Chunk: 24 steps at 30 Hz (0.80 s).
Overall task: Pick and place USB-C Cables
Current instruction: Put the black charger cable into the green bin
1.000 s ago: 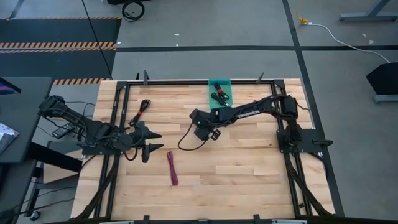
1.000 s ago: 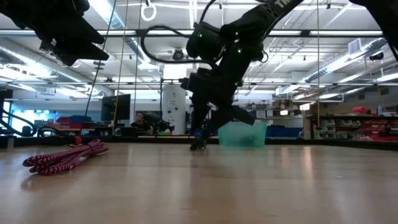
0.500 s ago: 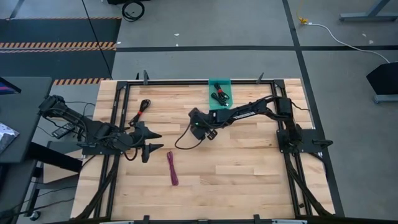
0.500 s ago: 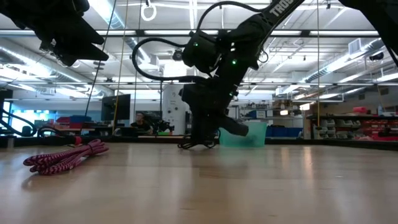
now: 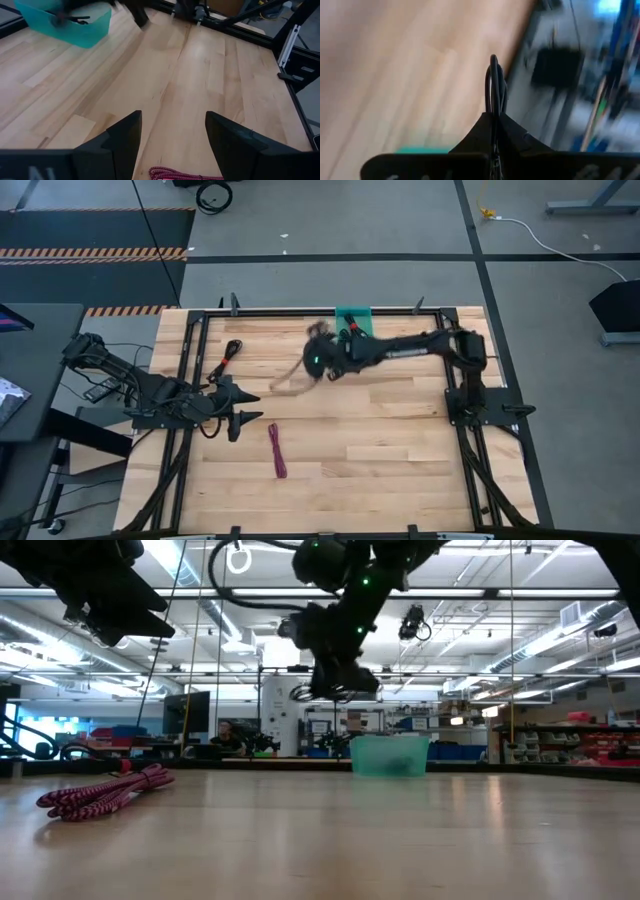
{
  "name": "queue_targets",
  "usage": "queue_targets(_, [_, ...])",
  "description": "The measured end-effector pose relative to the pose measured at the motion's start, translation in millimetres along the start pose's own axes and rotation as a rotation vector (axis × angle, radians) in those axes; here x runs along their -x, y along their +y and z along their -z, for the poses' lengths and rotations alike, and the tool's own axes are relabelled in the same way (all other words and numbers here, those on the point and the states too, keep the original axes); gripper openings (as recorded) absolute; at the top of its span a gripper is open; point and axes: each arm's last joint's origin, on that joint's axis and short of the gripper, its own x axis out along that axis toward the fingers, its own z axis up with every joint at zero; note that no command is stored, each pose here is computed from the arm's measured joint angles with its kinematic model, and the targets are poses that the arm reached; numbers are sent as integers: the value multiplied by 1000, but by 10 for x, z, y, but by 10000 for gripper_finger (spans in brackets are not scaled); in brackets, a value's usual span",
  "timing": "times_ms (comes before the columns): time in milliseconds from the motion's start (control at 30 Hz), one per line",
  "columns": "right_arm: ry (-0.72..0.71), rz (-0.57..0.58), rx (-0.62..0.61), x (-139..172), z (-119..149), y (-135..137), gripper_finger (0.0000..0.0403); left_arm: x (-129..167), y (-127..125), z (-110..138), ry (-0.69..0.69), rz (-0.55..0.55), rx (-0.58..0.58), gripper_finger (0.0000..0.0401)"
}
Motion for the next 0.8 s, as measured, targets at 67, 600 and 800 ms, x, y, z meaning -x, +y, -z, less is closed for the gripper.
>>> queue_targets(67, [48, -2, -188, 18, 174, -193, 13, 0, 0, -1, -1, 0, 0, 227])
queue_targets(600, [234, -300, -1165, -433, 1308, -658, 13, -1, 1, -6, -7, -5, -40, 227])
queue_targets(800, [288, -370, -1313, -520, 1431, -581, 43, -1, 0, -7, -9, -4, -24, 227])
